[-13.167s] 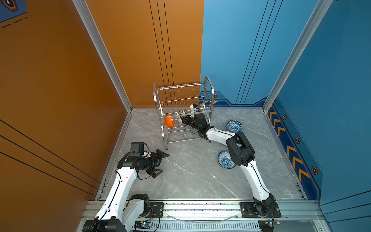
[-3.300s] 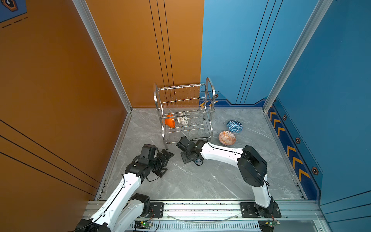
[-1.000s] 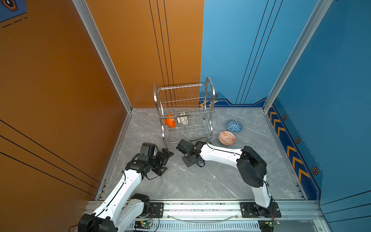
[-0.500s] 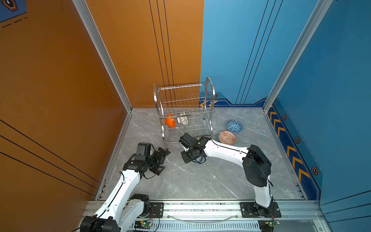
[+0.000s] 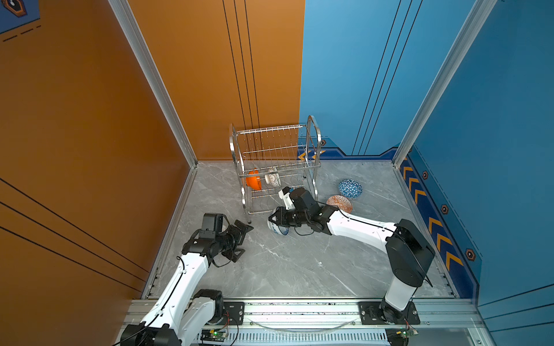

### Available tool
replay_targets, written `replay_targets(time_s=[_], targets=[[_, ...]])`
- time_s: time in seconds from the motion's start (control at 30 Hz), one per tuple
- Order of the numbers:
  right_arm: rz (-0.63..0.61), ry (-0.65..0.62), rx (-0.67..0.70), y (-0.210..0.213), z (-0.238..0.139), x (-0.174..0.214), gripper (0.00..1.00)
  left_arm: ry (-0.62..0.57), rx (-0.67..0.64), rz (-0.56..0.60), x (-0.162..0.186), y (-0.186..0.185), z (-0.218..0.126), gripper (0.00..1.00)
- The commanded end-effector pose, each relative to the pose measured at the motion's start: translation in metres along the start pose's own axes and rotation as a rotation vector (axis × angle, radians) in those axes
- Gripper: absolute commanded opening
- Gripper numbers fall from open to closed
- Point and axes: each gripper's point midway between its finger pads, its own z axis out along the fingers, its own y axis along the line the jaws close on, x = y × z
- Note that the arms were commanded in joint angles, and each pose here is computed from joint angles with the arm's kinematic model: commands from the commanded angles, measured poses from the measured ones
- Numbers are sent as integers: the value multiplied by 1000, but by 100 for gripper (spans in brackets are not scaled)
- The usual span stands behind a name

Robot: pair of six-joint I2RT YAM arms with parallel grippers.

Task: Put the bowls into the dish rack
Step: 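Lift the blue floral bowl by its rim and carry it into the rack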

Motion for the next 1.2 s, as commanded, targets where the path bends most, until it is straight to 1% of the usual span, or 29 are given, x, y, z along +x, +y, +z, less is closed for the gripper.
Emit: replay_targets(time_s=[0.0,0.1,0.33,0.47,0.67,0.9,1.17], targets=[[5,-88,-221,54,-12,-29,0,10,17,20,2,-8,-8,98],[18,-90,-262,61,-11,-32,0,10,14,22,2,-8,-9,98],[98,-140,-386,71,-6,-50,0,5,17,18,2,-8,-12,98],[140,-158,-410,64,2,-59,0,4,19,21,2,-10,-15,98],[190,-199,-454,58,2,-77,0,6,12,25,2,-9,-17,98],[249,-216,-517,59,8,-91,0,7,7,19,1,-8,-17,98],[282,-223,-565,62,19,-106,0,4,5,25,0,-12,-20,98]])
